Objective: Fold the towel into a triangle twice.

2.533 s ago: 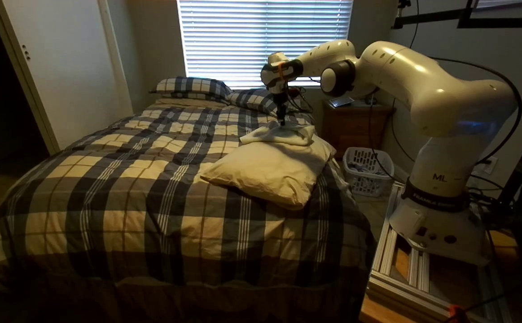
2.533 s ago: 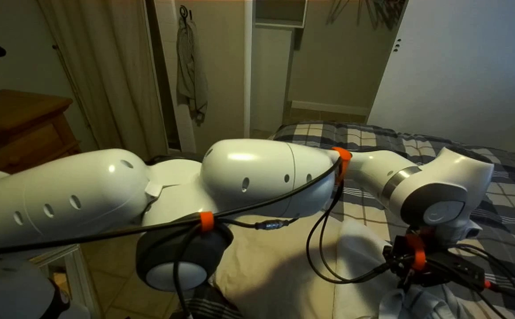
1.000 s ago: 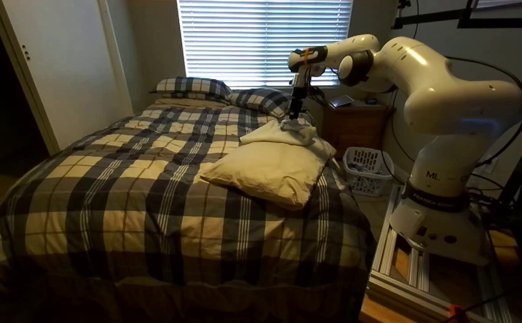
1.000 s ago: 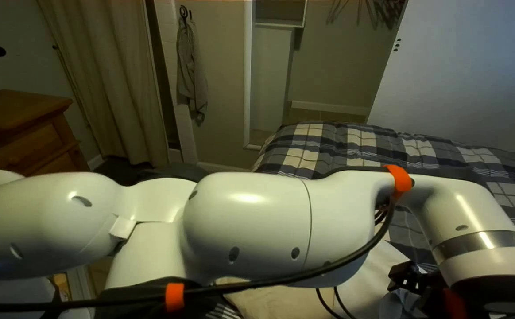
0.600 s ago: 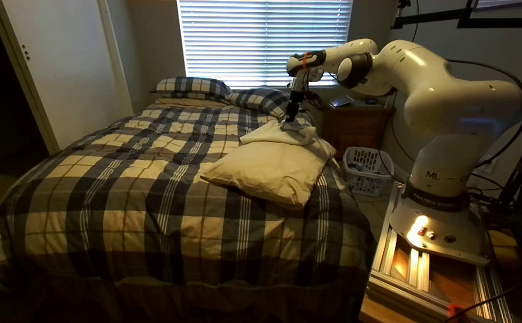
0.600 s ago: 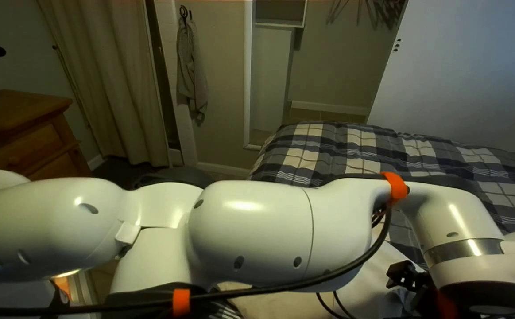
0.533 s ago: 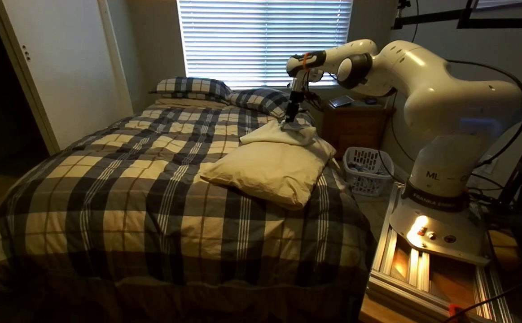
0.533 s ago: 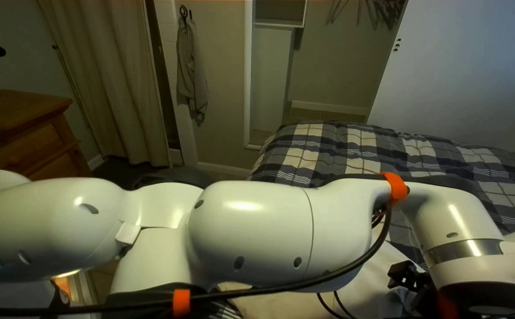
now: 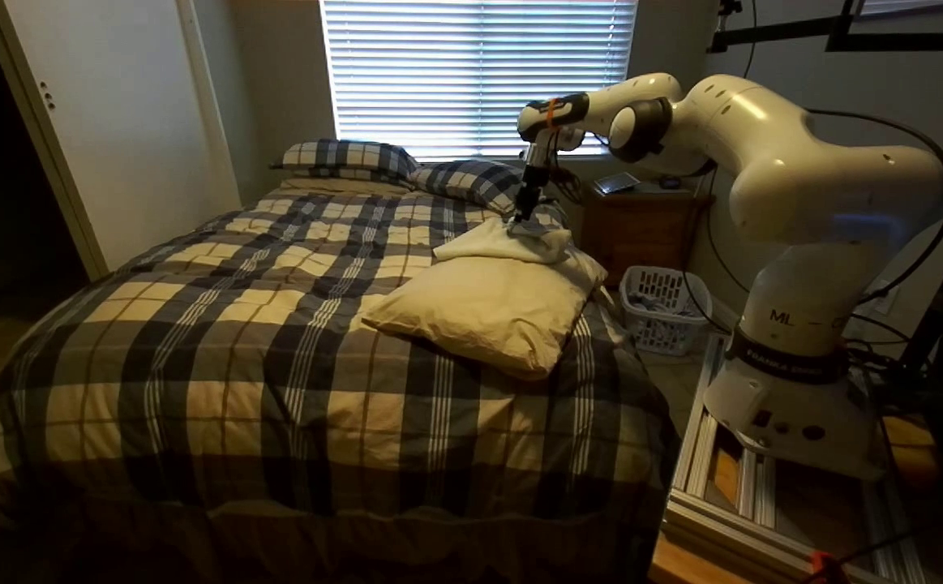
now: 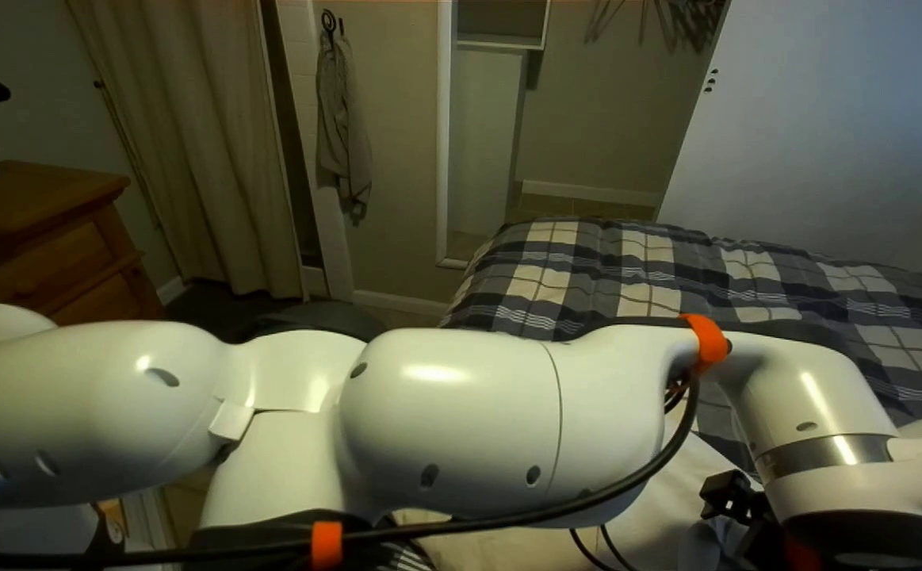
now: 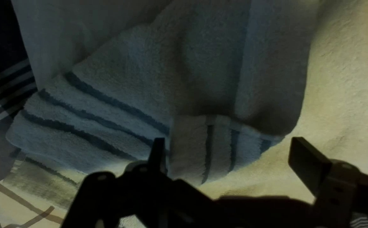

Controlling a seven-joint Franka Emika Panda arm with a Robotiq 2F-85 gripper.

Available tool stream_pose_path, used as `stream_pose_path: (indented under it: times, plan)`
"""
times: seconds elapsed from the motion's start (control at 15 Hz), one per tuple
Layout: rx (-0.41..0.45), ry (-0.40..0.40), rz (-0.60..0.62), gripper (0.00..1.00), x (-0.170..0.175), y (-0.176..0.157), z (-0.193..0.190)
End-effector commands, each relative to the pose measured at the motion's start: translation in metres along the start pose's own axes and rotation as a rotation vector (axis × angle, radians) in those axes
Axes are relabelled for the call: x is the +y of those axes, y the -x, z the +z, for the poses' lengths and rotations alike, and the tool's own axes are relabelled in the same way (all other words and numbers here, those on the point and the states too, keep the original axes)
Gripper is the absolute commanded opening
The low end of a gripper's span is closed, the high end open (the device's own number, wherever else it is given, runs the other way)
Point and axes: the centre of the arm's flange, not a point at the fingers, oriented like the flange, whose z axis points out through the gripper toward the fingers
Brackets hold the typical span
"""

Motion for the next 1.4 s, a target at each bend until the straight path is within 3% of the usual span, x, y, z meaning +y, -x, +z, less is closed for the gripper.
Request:
stream_pose_path:
  times: [0.0,0.07,0.13,0.2,0.87,0.93,1.0,1.07,1.2,1.27,1.33]
  plan:
    - [0.007,-0.017,0.008,1.0,0.004,0.002,0.007]
    - [0.005,-0.019,0.009,1.0,0.003,0.002,0.008]
    - [0.004,-0.021,0.008,0.82,0.003,0.003,0.008]
    - [0.005,-0.022,0.008,0.74,0.002,0.003,0.007]
    - [0.018,-0.025,0.026,0.03,-0.001,0.002,-0.007]
    - [0.018,-0.022,0.026,0.0,0.0,0.001,-0.009]
    - [0.019,-0.021,0.027,0.23,0.0,0.001,-0.01]
    - [0.02,-0.018,0.029,0.34,0.001,0.001,-0.011]
    - [0.021,-0.015,0.031,0.4,0.001,0.001,-0.012]
    - [0.023,-0.013,0.032,0.47,0.002,0.001,-0.012]
    - [0.022,-0.011,0.034,0.12,0.003,0.001,-0.012]
